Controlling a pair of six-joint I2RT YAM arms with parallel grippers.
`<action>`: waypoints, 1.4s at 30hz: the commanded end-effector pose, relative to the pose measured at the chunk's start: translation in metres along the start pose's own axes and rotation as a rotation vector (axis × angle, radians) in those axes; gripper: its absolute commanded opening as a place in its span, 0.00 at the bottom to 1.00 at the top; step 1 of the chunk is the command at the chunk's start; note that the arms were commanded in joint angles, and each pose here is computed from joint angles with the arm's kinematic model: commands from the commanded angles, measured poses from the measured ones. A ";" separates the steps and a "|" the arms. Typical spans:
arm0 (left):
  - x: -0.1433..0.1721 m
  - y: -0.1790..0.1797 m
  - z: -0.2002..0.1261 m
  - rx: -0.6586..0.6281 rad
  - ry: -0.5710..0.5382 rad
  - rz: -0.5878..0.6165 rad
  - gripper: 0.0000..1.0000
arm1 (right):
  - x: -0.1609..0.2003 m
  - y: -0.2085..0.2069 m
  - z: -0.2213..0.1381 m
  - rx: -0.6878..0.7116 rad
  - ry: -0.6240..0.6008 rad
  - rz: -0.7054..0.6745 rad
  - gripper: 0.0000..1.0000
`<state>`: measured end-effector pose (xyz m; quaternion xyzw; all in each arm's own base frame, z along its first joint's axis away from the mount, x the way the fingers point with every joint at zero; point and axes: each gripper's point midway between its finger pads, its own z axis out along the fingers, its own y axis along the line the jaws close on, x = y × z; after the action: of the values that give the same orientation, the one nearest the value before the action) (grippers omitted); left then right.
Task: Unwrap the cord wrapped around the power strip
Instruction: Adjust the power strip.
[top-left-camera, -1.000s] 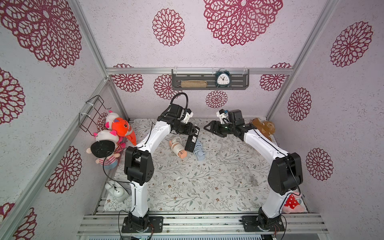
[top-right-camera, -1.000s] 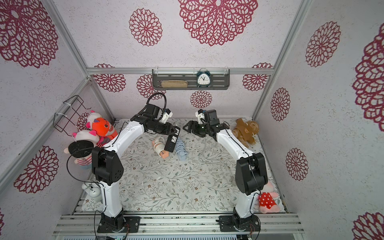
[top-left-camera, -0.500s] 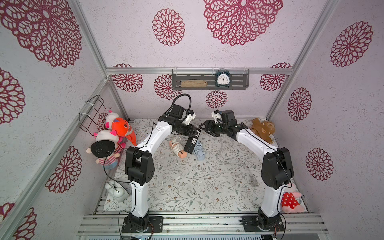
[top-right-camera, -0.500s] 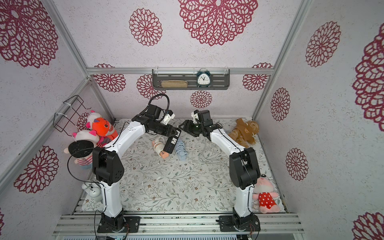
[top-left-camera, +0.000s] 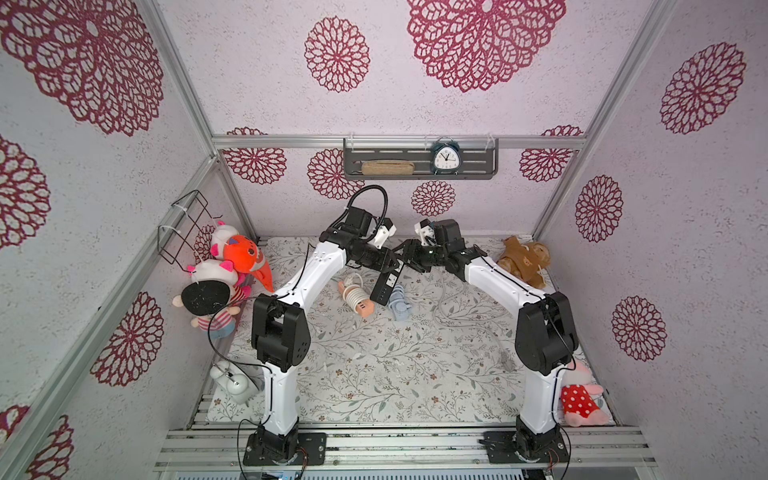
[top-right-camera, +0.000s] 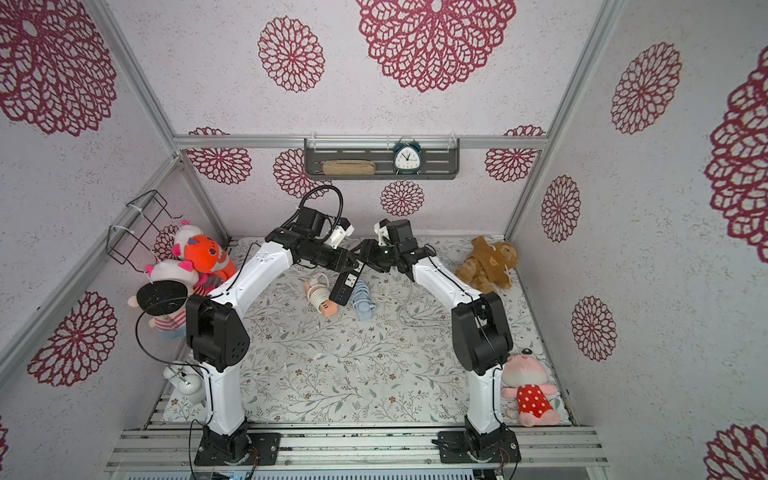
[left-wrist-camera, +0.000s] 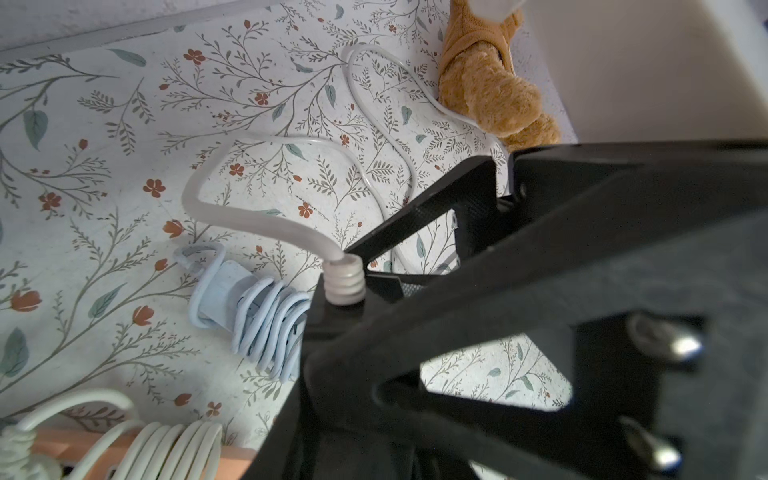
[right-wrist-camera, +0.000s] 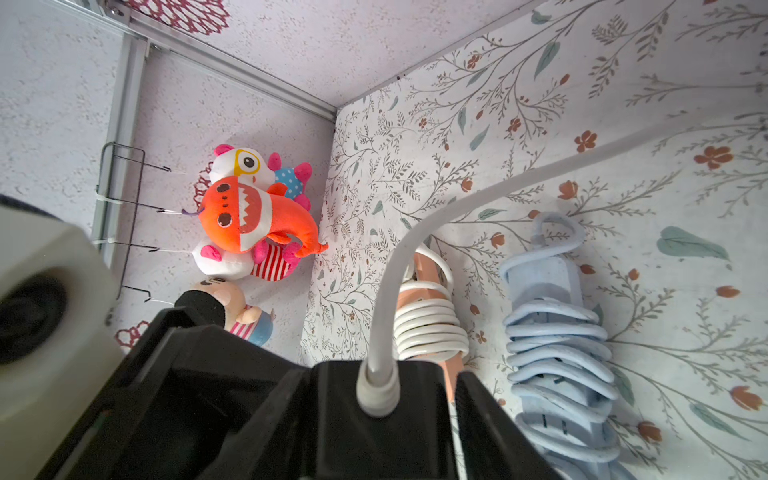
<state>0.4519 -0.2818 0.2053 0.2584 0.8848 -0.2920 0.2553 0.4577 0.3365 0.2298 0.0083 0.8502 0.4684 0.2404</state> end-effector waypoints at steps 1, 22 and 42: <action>-0.016 -0.008 0.000 0.006 -0.048 0.058 0.00 | -0.004 0.017 0.001 -0.043 -0.004 -0.011 0.54; -0.001 0.007 -0.066 -0.352 -0.127 0.132 0.97 | -0.021 -0.012 0.002 0.070 -0.095 0.113 0.18; 0.028 0.001 0.015 -0.705 -0.118 0.259 0.97 | -0.045 -0.005 -0.025 0.170 -0.187 0.163 0.00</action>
<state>0.4211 -0.2747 0.1629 0.2710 0.8850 0.0460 0.3757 0.4877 0.3019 0.2169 0.1432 0.8748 0.3818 0.2616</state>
